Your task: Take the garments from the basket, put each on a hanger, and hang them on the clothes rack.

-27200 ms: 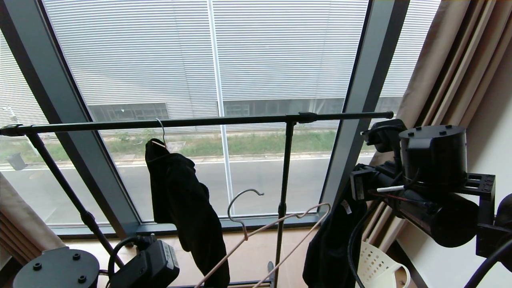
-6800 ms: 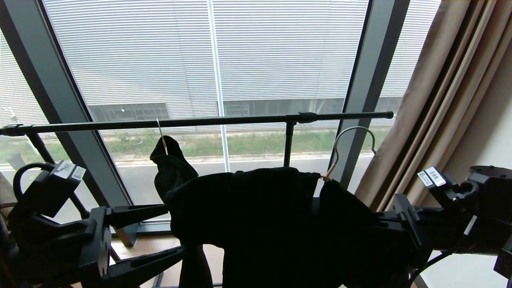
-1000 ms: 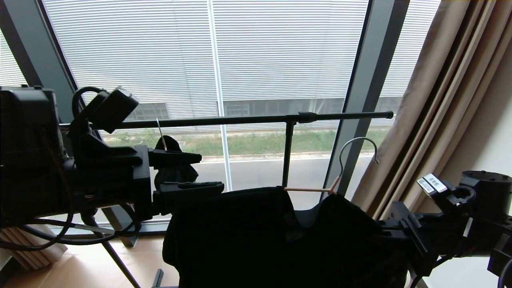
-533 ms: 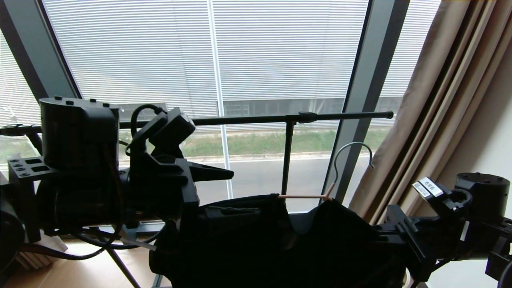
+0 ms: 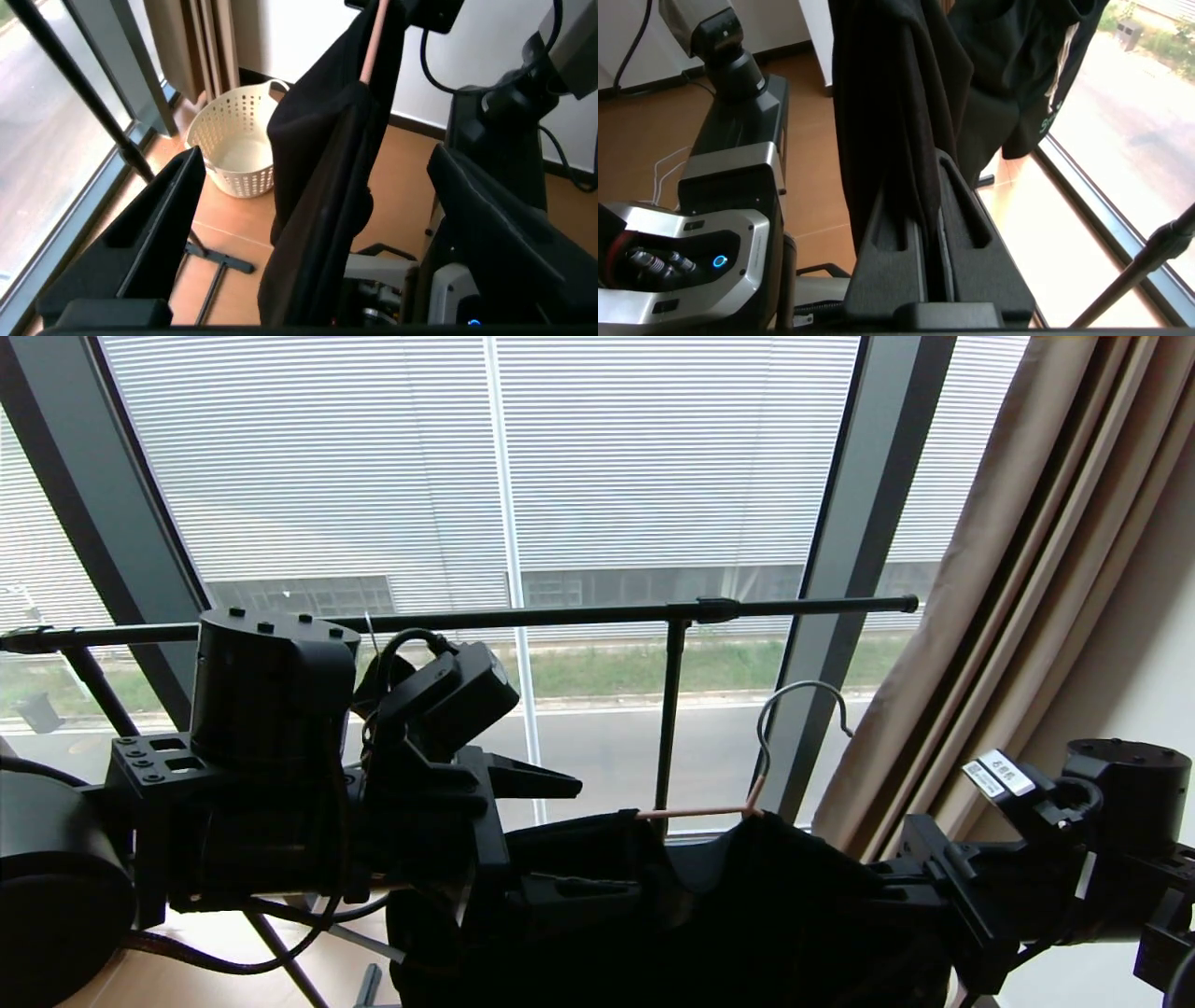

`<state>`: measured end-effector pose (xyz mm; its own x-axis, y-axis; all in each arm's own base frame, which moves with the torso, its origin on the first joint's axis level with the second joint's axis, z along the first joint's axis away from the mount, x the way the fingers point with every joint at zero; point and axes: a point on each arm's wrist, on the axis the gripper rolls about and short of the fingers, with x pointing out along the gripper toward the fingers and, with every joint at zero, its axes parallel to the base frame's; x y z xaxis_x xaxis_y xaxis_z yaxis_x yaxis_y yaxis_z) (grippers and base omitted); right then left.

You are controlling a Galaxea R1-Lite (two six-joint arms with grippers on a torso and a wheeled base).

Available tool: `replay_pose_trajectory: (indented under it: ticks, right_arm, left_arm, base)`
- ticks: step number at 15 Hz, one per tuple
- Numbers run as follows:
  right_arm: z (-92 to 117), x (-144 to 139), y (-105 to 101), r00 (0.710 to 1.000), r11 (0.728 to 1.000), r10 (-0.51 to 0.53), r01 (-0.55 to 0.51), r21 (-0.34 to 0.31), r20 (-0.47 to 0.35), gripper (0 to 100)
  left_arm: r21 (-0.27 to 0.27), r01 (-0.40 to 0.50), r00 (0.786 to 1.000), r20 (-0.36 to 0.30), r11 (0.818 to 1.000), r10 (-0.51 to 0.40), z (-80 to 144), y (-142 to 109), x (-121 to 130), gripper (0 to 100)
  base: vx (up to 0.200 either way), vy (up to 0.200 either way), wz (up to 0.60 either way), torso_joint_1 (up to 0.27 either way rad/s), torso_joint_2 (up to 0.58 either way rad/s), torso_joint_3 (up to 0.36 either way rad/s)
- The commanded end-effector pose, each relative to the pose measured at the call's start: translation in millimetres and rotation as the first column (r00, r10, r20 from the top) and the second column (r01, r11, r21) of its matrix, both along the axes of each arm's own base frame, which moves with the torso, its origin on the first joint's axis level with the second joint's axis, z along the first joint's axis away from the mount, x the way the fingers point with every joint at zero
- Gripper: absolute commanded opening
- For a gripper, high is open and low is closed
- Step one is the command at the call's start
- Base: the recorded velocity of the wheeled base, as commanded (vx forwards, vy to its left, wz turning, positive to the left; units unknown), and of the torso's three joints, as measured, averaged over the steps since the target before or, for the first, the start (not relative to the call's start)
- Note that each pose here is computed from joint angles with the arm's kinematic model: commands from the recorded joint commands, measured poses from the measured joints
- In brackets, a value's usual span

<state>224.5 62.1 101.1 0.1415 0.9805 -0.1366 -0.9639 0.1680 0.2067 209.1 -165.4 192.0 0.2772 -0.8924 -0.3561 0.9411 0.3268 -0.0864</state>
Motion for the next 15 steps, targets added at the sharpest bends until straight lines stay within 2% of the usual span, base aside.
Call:
replay_pose_trajectory:
  ticks: [1, 8, 13, 14, 15]
  right_arm:
    - [1.2, -0.1, -0.2, 1.000, 1.000, 0.000, 0.000, 0.001, 0.005, 0]
    - [0.4, 1.9, 0.1, 1.000, 1.000, 0.000, 0.000, 0.002, 0.007, 0]
    - [0.3, 3.6, -0.1, 0.998, 0.998, -0.059, 0.059, -0.022, 0.015, 0]
    - [1.1, 3.9, -0.1, 0.998, 0.998, -0.059, 0.060, -0.021, 0.017, 100]
    - [0.9, 3.2, -0.2, 0.998, 0.998, -0.059, 0.059, -0.022, 0.017, 100]
  left_arm:
    - [0.008, 0.005, 1.000, -0.010, 1.000, -0.005, -3.6, -1.1, -0.5, 0]
    - [0.017, 0.003, 1.000, -0.019, 1.000, -0.003, -8.2, 1.5, -2.7, 0]
    - [0.013, -0.003, 1.000, -0.013, 1.000, 0.003, -12.7, 4.3, -3.9, 0]
    - [0.006, -0.005, 1.000, -0.006, 1.000, 0.005, -13.9, 6.0, -5.6, 0]
    - [-0.001, -0.006, 1.000, 0.000, 1.000, 0.006, -14.8, 7.3, -7.4, 0]
  base:
    - [0.000, 0.000, 0.00, 0.000, 0.00, 0.000]
    - [0.000, 0.000, 0.00, 0.000, 0.00, 0.000]
    - [0.000, 0.000, 0.00, 0.000, 0.00, 0.000]
    - [0.000, 0.000, 0.00, 0.000, 0.00, 0.000]
    - [0.000, 0.000, 0.00, 0.000, 0.00, 0.000]
